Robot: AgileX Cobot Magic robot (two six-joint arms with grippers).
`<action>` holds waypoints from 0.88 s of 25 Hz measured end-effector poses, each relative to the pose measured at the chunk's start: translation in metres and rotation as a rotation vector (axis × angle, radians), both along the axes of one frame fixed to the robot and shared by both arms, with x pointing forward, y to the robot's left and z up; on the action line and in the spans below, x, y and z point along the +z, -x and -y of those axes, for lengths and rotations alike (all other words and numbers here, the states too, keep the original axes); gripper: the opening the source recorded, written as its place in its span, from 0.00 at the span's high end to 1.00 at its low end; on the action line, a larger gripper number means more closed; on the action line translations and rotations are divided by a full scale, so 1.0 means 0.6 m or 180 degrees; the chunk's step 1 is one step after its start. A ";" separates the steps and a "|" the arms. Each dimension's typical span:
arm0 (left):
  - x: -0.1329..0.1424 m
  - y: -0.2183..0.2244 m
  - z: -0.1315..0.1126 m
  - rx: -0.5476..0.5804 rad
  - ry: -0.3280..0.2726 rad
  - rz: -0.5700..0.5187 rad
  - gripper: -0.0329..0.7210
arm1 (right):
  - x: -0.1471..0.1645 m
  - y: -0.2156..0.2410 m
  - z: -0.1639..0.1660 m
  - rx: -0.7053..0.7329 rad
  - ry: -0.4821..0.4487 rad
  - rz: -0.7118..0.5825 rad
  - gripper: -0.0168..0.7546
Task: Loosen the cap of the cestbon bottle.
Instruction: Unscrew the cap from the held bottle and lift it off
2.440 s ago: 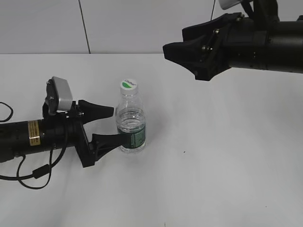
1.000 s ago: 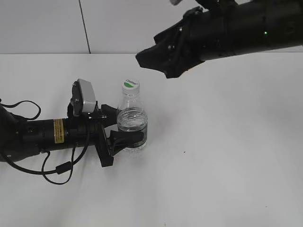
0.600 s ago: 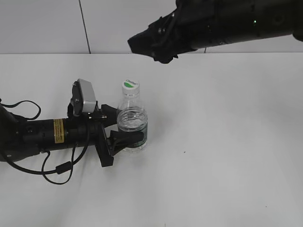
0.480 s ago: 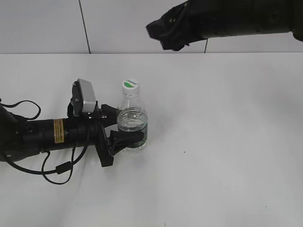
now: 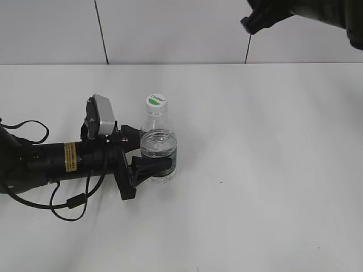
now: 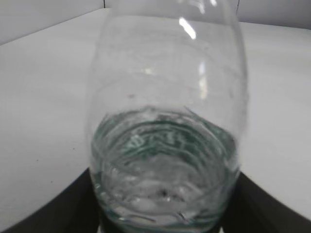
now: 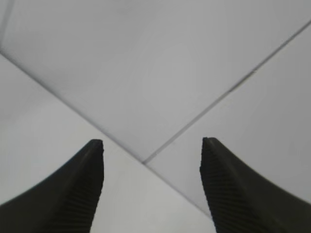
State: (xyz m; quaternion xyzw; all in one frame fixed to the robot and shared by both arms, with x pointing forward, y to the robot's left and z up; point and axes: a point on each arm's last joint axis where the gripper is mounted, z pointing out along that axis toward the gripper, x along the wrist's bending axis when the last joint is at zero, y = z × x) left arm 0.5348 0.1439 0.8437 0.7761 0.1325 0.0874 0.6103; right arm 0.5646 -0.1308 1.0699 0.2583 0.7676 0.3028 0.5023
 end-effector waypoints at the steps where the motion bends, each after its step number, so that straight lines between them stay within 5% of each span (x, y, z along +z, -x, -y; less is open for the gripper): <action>1: 0.000 0.000 0.000 0.0000 0.0000 0.0000 0.41 | 0.002 -0.002 0.009 -0.0142 0.0192 0.0078 0.35; 4: 0.000 0.000 0.000 -0.0001 0.0003 0.0001 0.41 | -0.004 -0.002 0.037 -0.0687 0.0438 -0.0052 0.35; 8: 0.000 0.000 0.000 -0.0001 0.0003 0.0001 0.41 | -0.036 0.018 0.058 -0.1194 0.0416 -0.0865 0.35; 15: 0.000 0.000 0.000 -0.0002 0.0000 -0.0002 0.41 | -0.016 0.043 0.030 -0.1174 0.0169 -0.2312 0.35; 22: 0.000 0.000 0.000 0.0001 0.0001 -0.0003 0.41 | 0.051 0.011 -0.015 -0.0879 0.0070 -0.2713 0.35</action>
